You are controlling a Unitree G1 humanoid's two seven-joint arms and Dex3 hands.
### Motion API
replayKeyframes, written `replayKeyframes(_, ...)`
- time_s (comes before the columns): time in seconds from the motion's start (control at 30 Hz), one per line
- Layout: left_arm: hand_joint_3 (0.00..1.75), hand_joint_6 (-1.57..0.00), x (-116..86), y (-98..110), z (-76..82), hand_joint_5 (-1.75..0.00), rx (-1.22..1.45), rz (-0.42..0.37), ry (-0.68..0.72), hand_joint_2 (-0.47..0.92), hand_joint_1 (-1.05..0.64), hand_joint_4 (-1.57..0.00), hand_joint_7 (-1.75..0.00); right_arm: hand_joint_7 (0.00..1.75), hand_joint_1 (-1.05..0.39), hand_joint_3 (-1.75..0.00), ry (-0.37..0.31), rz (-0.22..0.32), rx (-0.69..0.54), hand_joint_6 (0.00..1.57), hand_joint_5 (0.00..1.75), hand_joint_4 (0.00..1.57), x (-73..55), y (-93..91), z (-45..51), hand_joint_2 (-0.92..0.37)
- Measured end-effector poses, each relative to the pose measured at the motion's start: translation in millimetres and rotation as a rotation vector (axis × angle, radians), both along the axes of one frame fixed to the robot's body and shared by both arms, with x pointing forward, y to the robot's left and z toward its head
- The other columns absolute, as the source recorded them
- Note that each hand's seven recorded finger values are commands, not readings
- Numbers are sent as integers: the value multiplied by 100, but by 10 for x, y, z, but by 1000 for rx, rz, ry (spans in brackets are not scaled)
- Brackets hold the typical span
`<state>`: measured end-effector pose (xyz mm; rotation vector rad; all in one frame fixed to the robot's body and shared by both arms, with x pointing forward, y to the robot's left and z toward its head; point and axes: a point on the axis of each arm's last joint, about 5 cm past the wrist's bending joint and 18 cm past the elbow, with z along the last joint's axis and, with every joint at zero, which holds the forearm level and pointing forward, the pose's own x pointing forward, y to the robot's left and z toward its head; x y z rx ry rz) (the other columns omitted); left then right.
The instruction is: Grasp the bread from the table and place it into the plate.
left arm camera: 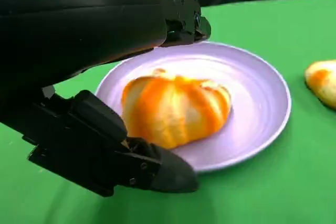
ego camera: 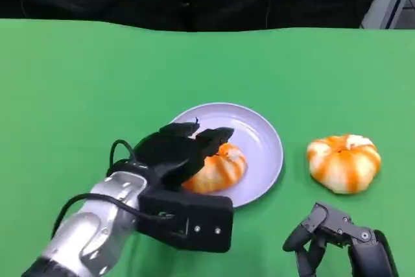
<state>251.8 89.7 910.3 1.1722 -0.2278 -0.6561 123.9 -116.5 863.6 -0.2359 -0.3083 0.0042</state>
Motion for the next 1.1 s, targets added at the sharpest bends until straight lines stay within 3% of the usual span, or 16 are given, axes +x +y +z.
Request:
replayKeyframes(0.27, 34, -25, -191, 340, -38, -27, -358, 12, 53, 92, -44, -42, -8, 141, -24, -132, 19, 4, 3, 77, 175, 95, 1, -21, -2, -35)
replayKeyframes(0.57, 28, -63, -620, 762, -255, -51, -688, 151, -3, 92, -23, -69, -22, 138, -23, -129, 40, 22, 3, 77, 175, 92, -43, -71, -9, -36)
replayKeyframes(0.67, 27, -79, -770, 874, -318, -74, -796, 225, -63, 92, -16, -71, -27, 137, -24, -127, 41, 21, -2, 77, 175, 91, -56, -85, -7, -37)
replayKeyframes(0.73, 36, -81, -840, 899, -359, -103, -888, 260, -90, 89, -9, -67, -52, 137, -24, -126, 40, 25, -7, 77, 175, 91, -60, -92, -3, -37)
replayKeyframes(0.83, 70, -70, -924, 892, -436, -125, -1012, 290, -113, 75, -4, -66, -94, 136, -24, -126, 32, 28, -11, 77, 175, 90, -57, -101, 11, -37)
replayKeyframes(0.9, 88, -71, -967, 905, -473, -136, -1034, 299, -130, 67, -2, -71, -109, 136, -24, -125, 33, 28, -12, 77, 175, 90, -60, -105, 12, -38)
replayKeyframes(1.1, 104, -74, -1140, 956, -536, -160, -1110, 387, -144, 62, 3, -78, -136, 135, -26, -123, 28, 28, -13, 78, 175, 86, -64, -121, 21, -39)
